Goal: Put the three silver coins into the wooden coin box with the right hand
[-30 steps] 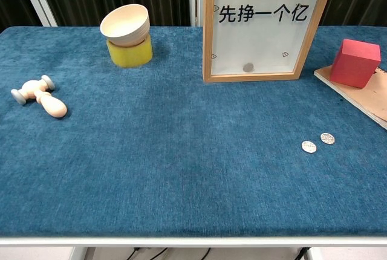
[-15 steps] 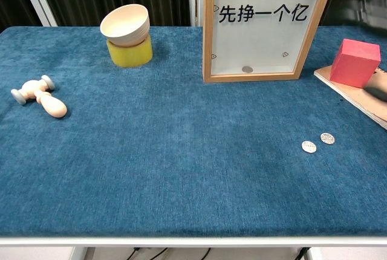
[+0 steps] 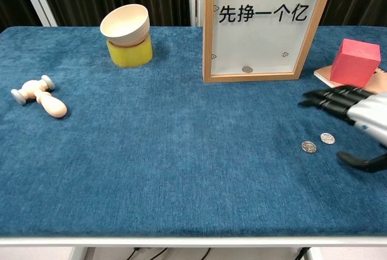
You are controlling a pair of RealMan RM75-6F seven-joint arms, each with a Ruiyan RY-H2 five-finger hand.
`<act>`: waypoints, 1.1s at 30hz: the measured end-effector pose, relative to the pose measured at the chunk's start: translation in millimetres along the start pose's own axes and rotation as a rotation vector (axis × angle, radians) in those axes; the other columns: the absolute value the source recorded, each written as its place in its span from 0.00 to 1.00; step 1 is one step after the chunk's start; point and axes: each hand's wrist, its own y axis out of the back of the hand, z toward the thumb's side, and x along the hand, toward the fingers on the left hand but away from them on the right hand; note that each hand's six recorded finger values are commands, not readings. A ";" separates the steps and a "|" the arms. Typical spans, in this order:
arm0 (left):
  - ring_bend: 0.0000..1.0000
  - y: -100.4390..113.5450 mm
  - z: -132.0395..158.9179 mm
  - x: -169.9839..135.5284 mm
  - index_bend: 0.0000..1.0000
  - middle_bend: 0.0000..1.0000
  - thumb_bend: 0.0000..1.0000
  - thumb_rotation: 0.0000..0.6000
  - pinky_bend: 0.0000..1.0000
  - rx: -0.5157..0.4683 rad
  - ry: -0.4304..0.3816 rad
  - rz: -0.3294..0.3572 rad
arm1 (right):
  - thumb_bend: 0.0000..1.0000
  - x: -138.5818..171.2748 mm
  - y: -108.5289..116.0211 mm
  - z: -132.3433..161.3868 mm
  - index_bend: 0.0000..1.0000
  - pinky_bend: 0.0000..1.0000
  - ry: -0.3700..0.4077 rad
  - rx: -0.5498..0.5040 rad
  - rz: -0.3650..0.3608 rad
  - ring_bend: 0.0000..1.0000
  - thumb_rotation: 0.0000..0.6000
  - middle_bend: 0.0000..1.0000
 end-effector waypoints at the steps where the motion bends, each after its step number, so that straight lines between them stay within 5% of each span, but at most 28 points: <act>1: 0.00 0.1 -0.4 -0.1 0.02 0.00 0.00 1.00 0.00 -0.001 0.001 0.000 | 0.34 -3.0 -2.3 1.0 0.15 0.00 -0.003 -0.006 0.003 0.00 1.00 0.00; 15: 0.00 -1.6 -1.8 1.3 0.02 0.00 0.00 1.00 0.00 -0.006 -0.003 -0.003 | 0.35 -9.0 -3.7 1.2 0.36 0.00 -0.017 -0.030 -0.024 0.00 1.00 0.01; 33: 0.00 -2.1 -2.6 2.1 0.02 0.00 0.00 1.00 0.00 -0.005 -0.001 -0.007 | 0.35 -10.2 -11.9 2.1 0.38 0.00 -0.020 -0.049 0.008 0.00 1.00 0.01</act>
